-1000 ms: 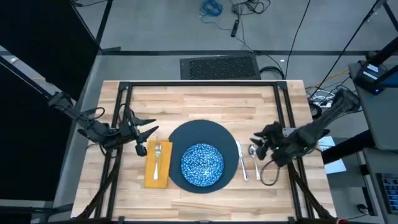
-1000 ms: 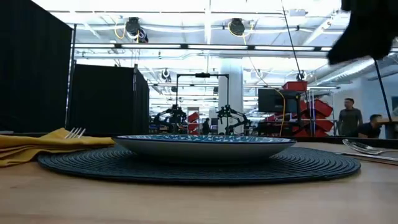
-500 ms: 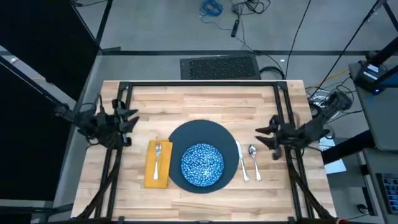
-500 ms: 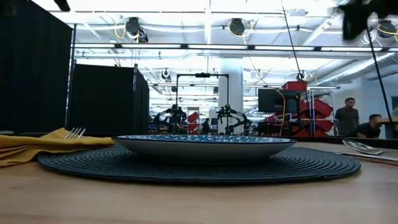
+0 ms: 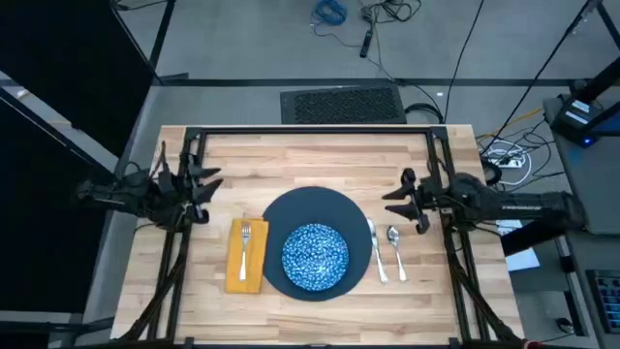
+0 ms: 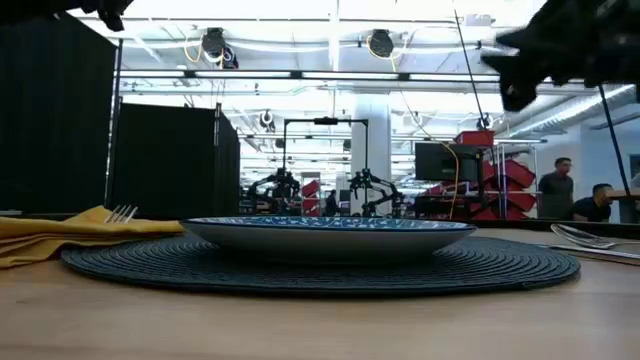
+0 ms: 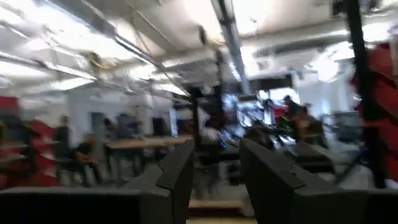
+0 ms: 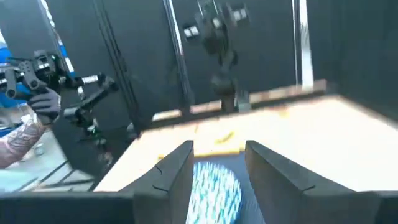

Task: Set table place
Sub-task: Return to Home Position

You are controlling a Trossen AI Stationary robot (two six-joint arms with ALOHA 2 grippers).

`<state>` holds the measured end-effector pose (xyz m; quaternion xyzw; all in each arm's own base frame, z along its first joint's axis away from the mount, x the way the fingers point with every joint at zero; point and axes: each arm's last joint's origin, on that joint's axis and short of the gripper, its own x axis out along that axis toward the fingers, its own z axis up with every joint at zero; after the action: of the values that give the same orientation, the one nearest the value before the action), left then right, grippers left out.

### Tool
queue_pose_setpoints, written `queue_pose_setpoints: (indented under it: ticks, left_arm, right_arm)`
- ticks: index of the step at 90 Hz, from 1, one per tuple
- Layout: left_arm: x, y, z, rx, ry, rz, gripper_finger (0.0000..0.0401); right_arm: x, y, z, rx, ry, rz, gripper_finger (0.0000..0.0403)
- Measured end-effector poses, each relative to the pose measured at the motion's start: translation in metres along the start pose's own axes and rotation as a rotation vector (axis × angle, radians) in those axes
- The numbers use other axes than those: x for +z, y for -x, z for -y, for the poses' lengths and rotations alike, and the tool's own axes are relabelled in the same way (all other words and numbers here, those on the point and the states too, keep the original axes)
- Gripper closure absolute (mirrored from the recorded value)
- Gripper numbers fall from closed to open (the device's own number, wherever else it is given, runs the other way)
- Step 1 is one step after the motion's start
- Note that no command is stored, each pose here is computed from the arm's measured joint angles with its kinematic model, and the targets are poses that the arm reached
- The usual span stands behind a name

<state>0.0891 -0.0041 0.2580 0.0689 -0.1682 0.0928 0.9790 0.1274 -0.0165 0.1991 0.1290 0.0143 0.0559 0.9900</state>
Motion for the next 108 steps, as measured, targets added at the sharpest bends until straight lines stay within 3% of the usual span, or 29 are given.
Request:
queue_pose_setpoints:
  ticks: [19, 38, 57, 66, 75, 84, 108]
  left_arm:
    - [-0.02, 0.006, 0.0, 0.04, 0.116, -0.214, 0.0286]
    - [-0.031, 0.011, -0.001, 0.19, 0.13, -0.335, 0.0286]
    - [-0.031, 0.016, 0.003, 0.168, 0.129, -0.344, 0.0286]
    - [-0.032, 0.022, 0.003, 0.201, 0.112, -0.363, 0.0286]
    - [-0.03, 0.027, 0.003, 0.18, 0.126, -0.329, 0.0286]
    - [-0.037, 0.028, 0.006, 0.162, 0.09, -0.336, 0.0286]
    - [-0.058, 0.027, 0.016, 0.167, 0.077, -0.251, 0.0286]
  right_arm:
    - [-0.011, -0.009, 0.002, -0.026, 0.01, -0.093, 0.0271]
    - [-0.022, -0.013, -0.005, -0.186, 0.028, -0.144, 0.0297]
    - [-0.028, -0.009, -0.015, -0.236, 0.053, -0.177, 0.0309]
    - [-0.027, -0.006, -0.017, -0.296, 0.088, -0.144, 0.0308]
    - [-0.035, -0.001, -0.017, -0.275, 0.108, -0.099, 0.0308]
    - [-0.051, 0.005, -0.014, -0.274, 0.106, -0.094, 0.0308]
    - [-0.047, 0.007, -0.014, -0.292, 0.147, -0.05, 0.0308]
